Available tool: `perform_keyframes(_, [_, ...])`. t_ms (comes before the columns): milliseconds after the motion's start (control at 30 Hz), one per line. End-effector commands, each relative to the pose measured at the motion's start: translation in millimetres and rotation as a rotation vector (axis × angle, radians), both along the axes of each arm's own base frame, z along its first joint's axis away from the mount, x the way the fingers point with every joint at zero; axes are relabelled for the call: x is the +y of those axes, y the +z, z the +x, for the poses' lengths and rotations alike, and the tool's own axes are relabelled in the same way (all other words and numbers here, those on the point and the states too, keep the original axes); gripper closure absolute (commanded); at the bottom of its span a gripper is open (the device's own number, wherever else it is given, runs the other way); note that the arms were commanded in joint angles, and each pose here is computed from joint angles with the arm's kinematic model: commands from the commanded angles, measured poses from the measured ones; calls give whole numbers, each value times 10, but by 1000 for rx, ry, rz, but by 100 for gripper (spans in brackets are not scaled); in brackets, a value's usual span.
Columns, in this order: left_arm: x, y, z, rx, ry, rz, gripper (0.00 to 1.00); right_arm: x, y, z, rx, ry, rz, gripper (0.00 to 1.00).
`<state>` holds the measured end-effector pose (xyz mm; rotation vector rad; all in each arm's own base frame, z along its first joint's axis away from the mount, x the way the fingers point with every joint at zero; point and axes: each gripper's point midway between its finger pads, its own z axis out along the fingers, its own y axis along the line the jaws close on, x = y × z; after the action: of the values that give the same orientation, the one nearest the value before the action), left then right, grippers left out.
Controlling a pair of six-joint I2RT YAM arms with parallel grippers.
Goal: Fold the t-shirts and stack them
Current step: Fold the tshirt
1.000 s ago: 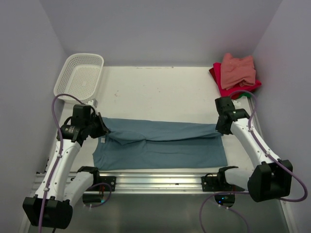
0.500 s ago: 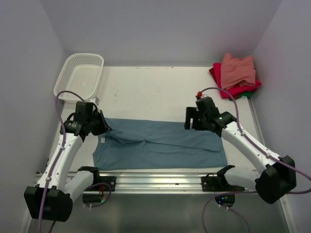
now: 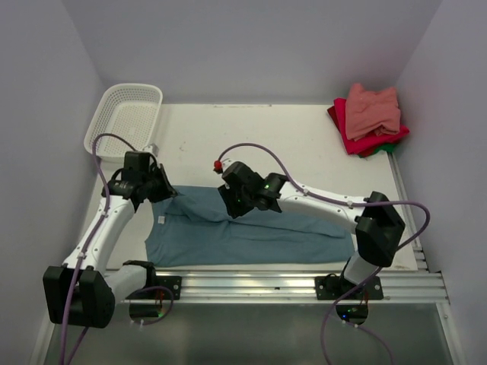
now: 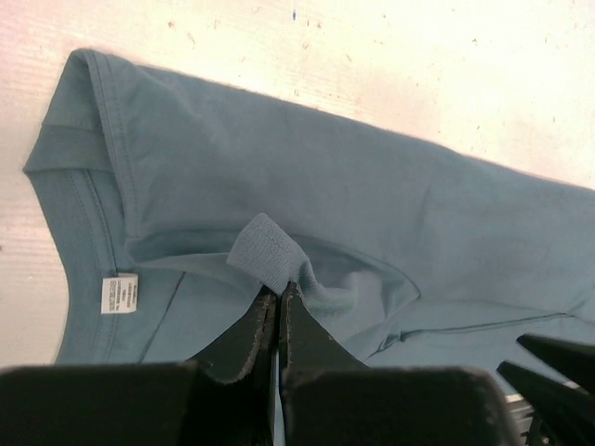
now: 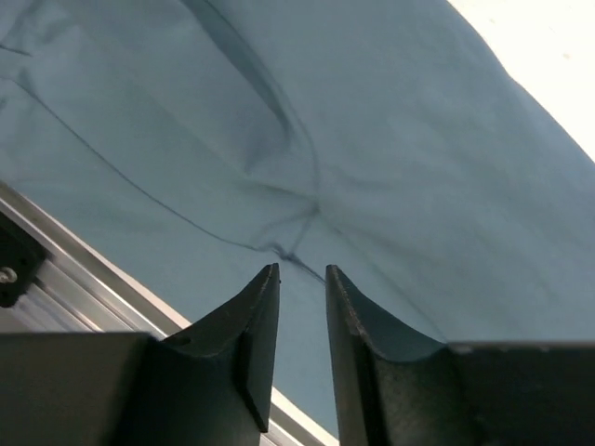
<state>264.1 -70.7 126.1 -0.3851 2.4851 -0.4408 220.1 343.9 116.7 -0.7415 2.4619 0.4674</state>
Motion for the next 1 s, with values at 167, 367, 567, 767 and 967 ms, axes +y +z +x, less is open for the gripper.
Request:
perform_keyframes(167, [-22,-34,384,-79,29,-27,100,550,146,123,-78,106,21,81])
perform_keyframes(367, [-59,-318,527,-31,33,-42,100,813,14,122,-56,150,29,84])
perform_keyframes(567, [-90,-529,697,-7,58,-63,100,1050,-30,101,-46,188,43,84])
perform_keyframes(767, [-65,-603,825,-2,97,-69,100,1212,-127,54,-41,212,28,77])
perform_keyframes(967, [-51,-675,897,-2,121,-69,100,1380,-308,-1,-29,222,9,69])
